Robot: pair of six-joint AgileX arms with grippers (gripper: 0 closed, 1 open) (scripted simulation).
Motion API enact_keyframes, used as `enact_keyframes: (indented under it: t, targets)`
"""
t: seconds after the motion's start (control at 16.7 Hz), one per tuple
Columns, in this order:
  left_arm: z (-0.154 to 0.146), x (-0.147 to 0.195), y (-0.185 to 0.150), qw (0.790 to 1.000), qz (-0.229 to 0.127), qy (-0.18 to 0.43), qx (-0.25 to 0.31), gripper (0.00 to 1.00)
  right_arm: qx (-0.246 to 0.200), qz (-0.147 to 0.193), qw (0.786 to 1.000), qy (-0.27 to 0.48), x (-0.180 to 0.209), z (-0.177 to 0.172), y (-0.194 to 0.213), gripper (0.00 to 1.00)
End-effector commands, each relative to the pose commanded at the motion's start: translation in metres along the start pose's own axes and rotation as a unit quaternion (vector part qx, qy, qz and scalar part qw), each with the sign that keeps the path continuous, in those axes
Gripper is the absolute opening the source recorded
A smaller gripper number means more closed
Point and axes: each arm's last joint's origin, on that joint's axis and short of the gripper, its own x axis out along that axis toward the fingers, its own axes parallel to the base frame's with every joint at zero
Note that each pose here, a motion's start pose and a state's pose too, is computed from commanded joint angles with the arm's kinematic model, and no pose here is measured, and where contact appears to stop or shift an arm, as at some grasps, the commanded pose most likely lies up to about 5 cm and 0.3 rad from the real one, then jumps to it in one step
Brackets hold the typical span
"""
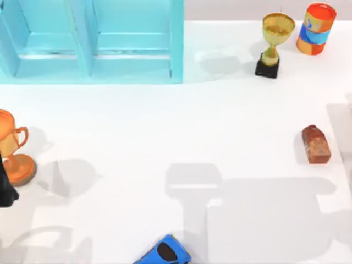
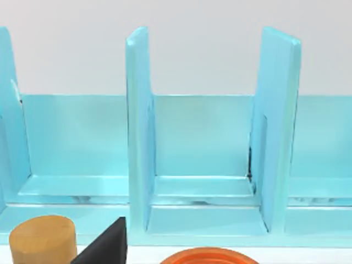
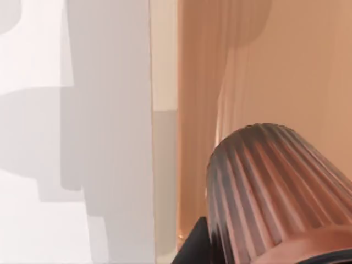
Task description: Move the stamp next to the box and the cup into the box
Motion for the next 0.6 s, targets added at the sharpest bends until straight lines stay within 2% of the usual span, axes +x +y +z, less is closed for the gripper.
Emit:
enact_keyframes:
  t: [0.6]
  targets:
    - [0.000, 0.000, 0.000, 1.000, 0.000, 0.000, 0.000, 1.00, 0.000, -0.006, 1.000, -0.003, 0.004, -0.036, -0.078, 0.00]
